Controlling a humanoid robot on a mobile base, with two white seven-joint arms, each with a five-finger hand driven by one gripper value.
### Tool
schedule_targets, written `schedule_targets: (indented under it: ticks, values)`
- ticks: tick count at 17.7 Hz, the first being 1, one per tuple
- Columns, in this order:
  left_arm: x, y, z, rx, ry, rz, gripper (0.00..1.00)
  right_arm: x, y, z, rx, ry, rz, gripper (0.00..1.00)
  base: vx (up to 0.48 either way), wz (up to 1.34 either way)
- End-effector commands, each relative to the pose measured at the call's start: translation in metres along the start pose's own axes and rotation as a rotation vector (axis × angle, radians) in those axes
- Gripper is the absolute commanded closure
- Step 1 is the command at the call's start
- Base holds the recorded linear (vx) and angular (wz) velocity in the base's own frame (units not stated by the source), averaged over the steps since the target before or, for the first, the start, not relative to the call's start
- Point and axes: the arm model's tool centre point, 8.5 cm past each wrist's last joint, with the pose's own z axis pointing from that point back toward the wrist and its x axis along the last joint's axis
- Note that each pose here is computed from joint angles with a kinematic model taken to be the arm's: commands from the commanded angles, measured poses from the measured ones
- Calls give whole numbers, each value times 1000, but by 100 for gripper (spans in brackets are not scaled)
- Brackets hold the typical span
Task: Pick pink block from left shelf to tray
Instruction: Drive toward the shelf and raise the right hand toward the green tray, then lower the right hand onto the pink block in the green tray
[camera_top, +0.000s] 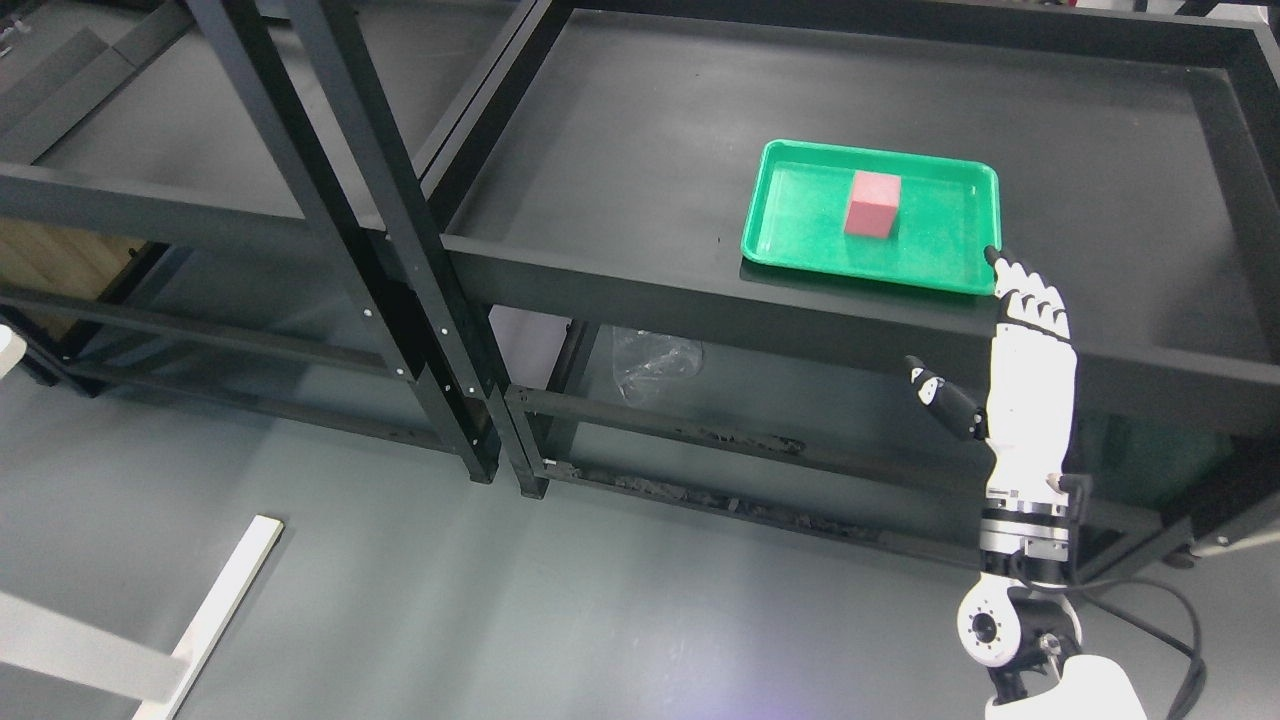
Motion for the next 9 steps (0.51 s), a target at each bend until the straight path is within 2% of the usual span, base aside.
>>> schedule_targets:
  ticks: [1, 6, 9]
  values:
    - [-7, 10, 2, 15, 3, -2, 0, 36, -10, 0, -197, -259, 248, 2, 283, 22]
    - [-7, 10, 2, 15, 3, -2, 0, 43, -7, -8, -168, -277, 222, 2, 246, -25]
    - [-7, 10, 2, 15, 3, -2, 0, 40, 9, -14, 31, -253, 250, 2, 218, -48]
